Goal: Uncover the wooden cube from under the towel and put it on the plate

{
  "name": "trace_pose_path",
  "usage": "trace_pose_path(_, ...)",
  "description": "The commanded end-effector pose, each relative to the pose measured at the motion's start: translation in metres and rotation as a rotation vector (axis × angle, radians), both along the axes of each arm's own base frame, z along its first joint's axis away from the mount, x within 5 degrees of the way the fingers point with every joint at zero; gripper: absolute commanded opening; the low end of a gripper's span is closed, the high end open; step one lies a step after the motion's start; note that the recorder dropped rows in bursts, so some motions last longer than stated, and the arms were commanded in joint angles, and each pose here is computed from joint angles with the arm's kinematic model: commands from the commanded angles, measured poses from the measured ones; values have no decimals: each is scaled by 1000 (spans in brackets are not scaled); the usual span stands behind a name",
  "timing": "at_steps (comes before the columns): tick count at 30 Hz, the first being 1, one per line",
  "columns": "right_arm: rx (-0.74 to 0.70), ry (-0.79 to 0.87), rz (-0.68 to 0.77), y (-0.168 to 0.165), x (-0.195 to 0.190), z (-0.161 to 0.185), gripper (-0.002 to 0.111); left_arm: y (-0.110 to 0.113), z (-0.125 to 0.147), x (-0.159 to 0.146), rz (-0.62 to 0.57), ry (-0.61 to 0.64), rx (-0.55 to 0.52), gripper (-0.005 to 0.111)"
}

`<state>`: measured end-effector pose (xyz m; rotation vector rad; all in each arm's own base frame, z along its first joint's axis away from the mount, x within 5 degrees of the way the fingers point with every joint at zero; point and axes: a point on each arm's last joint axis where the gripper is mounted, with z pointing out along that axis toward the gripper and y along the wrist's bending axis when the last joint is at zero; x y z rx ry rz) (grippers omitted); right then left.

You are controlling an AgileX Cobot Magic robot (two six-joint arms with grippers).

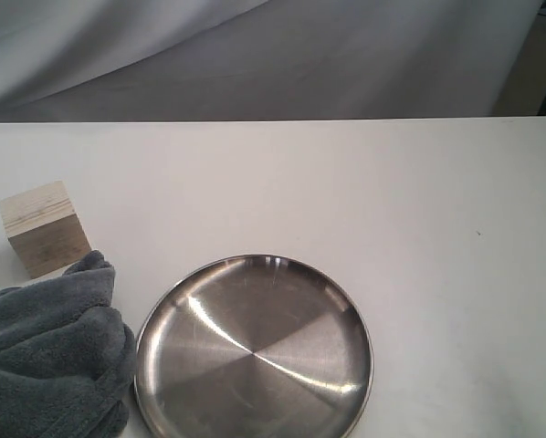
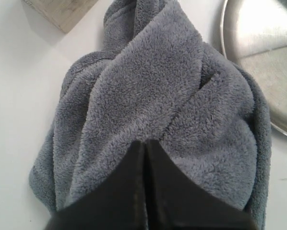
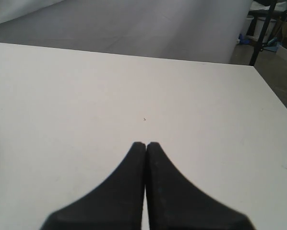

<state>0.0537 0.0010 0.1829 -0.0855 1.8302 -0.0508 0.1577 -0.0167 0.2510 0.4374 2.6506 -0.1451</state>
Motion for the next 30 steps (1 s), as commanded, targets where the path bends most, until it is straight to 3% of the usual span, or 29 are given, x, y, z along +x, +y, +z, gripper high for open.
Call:
trace_pose_path(1,2,-5,-7,0,0,-1,0,-1,-16,-10,-12,77,-2,0)
trace_pose_path(4,2,-5,-7,0,0,-1,0,0,-30,-18,-16,131,10,0)
trace_pose_path(12,2,-5,-7,0,0,-1,0,1,-33,-16,-8,132,15,0)
trace_pose_path(19,2,-5,-7,0,0,-1,0,1,-59,0,-8,303,17,0)
trace_pose_path(24,2,-5,-7,0,0,-1,0,0,-69,15,-3,351,17,0)
trace_pose_path(27,2,-5,-7,0,0,-1,0,0,-51,30,-8,295,17,0)
trace_pose_path(30,2,-5,-7,0,0,-1,0,0,-12,49,-21,186,17,0)
